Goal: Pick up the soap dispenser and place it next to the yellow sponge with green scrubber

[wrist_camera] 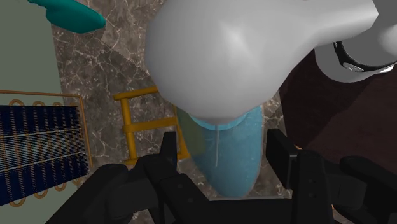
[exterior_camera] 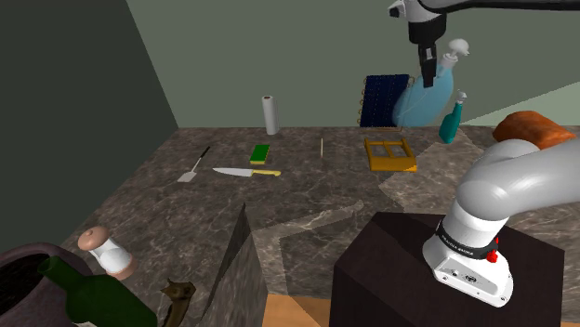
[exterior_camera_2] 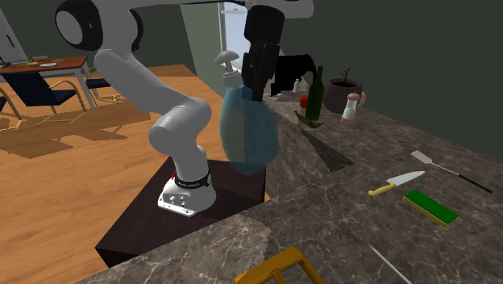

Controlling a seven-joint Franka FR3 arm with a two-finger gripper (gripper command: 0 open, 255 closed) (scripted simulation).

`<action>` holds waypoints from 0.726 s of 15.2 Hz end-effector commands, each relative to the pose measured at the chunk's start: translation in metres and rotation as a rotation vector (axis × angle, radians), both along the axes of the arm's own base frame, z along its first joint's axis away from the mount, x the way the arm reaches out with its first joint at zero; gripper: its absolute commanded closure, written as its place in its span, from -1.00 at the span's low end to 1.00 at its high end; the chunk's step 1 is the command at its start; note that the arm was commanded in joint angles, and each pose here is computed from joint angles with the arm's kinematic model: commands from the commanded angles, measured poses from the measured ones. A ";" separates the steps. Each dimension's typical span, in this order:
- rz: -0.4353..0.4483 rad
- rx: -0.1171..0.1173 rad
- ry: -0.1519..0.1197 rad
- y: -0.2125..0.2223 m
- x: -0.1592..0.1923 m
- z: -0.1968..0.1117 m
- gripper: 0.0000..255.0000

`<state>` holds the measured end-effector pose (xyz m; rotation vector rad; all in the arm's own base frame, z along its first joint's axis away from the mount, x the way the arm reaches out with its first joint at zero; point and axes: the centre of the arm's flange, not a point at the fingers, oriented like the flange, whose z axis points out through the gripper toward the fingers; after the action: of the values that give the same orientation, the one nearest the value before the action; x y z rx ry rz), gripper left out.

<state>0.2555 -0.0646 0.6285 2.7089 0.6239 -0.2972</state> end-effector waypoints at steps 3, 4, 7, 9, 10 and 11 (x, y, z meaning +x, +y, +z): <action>0.000 0.000 0.000 -0.001 0.001 0.022 1.00; 0.000 0.000 0.000 -0.001 0.001 0.027 1.00; 0.000 0.000 0.000 -0.001 0.001 0.043 1.00; 0.000 0.000 0.000 -0.001 0.001 0.054 1.00; 0.000 0.000 0.000 -0.001 0.001 0.059 1.00; 0.000 0.000 0.000 -0.001 0.001 0.061 1.00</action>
<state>0.2565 -0.0652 0.6861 2.7090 0.6238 -0.2971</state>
